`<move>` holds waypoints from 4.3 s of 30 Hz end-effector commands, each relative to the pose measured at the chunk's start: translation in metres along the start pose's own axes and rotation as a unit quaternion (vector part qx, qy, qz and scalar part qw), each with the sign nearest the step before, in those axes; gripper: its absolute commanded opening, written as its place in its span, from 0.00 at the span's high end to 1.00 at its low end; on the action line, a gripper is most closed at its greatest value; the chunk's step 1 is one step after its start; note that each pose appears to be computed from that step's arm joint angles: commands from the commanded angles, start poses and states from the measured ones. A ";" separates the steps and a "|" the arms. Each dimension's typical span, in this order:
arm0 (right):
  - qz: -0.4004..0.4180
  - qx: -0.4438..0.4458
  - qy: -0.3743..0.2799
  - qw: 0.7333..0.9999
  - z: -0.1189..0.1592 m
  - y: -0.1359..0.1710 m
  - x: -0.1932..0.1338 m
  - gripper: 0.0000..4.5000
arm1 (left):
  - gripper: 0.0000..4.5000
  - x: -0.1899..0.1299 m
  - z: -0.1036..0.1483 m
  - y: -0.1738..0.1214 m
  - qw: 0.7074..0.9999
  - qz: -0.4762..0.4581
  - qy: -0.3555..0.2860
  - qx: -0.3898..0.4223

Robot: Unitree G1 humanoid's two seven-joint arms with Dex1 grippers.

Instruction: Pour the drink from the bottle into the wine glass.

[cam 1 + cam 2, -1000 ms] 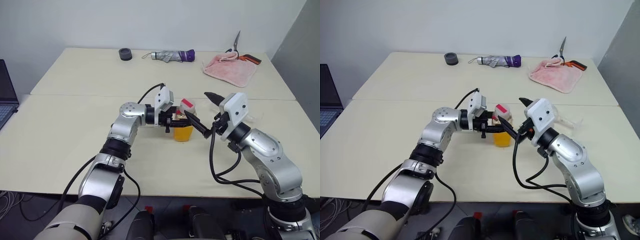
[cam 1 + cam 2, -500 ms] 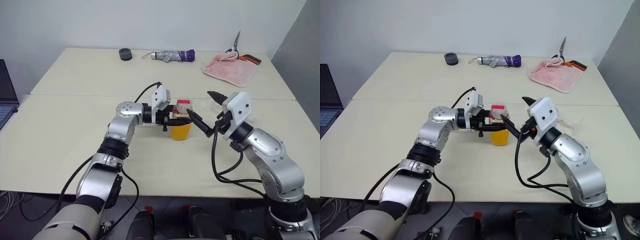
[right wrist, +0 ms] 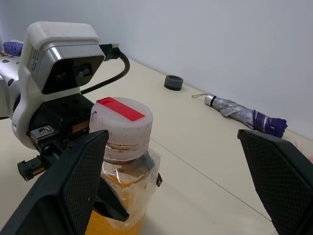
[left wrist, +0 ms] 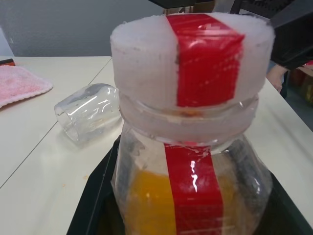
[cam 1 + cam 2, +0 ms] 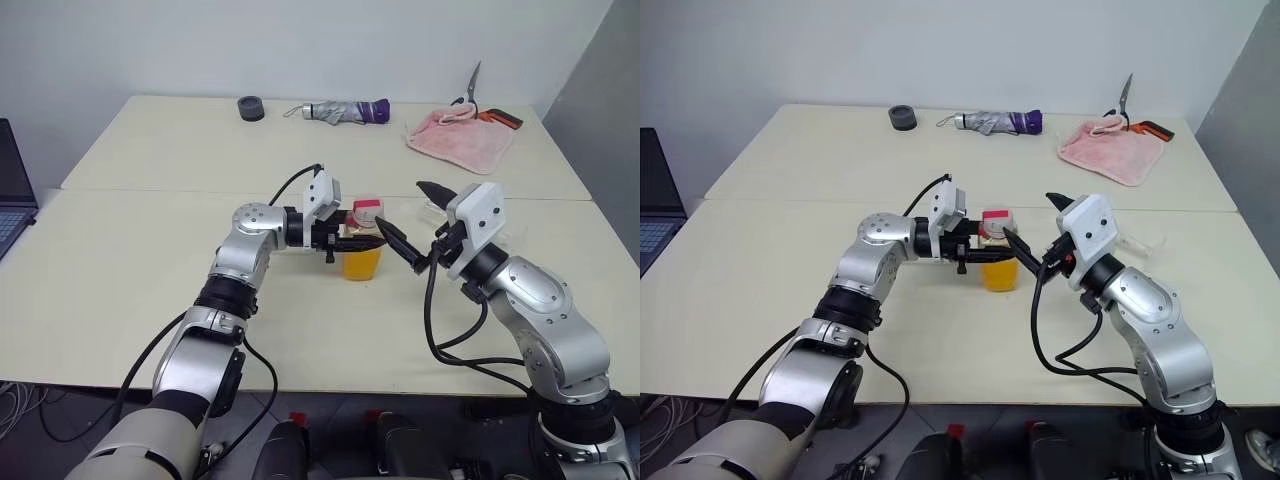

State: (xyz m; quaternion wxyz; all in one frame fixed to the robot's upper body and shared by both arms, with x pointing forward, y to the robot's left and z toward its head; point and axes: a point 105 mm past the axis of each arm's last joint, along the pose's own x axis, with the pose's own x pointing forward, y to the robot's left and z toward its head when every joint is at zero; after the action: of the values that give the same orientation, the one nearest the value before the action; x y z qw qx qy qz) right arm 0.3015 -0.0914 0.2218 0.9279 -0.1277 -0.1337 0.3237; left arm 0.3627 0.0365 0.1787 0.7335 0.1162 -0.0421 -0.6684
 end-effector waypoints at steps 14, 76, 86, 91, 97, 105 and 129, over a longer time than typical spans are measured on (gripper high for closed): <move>0.060 0.015 0.009 0.998 0.010 0.004 -0.022 0.00 | 0.60 0.003 0.013 0.000 0.999 -0.003 -0.021 0.024; 0.129 0.012 -0.033 0.991 0.019 0.020 0.035 0.59 | 0.60 0.002 0.013 -0.005 0.999 -0.010 -0.020 0.030; 0.123 0.121 -0.084 0.981 0.028 0.012 0.020 0.61 | 0.60 0.000 0.014 -0.005 0.999 -0.010 -0.023 0.026; 0.070 0.052 -0.040 0.995 0.020 -0.010 -0.006 0.61 | 0.60 -0.001 0.014 -0.004 0.999 -0.006 -0.024 0.027; -0.066 0.045 0.076 0.994 -0.039 -0.047 -0.066 0.61 | 0.60 -0.004 0.013 -0.004 0.999 -0.001 -0.023 0.026; -0.192 0.046 0.214 0.957 -0.127 -0.068 -0.130 0.61 | 0.60 -0.005 0.012 -0.003 0.999 0.003 -0.023 0.024; 0.197 0.083 0.066 0.975 -0.019 0.041 -0.005 0.00 | 0.60 -0.106 0.003 0.054 0.946 0.323 -0.027 -0.019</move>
State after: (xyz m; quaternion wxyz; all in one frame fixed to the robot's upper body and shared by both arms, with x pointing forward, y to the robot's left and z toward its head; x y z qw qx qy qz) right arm 0.2822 -0.0804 0.1901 0.8744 -0.0935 -0.0184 0.4757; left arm 0.4008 0.1307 0.1847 0.8970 0.0505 -0.0508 -0.4362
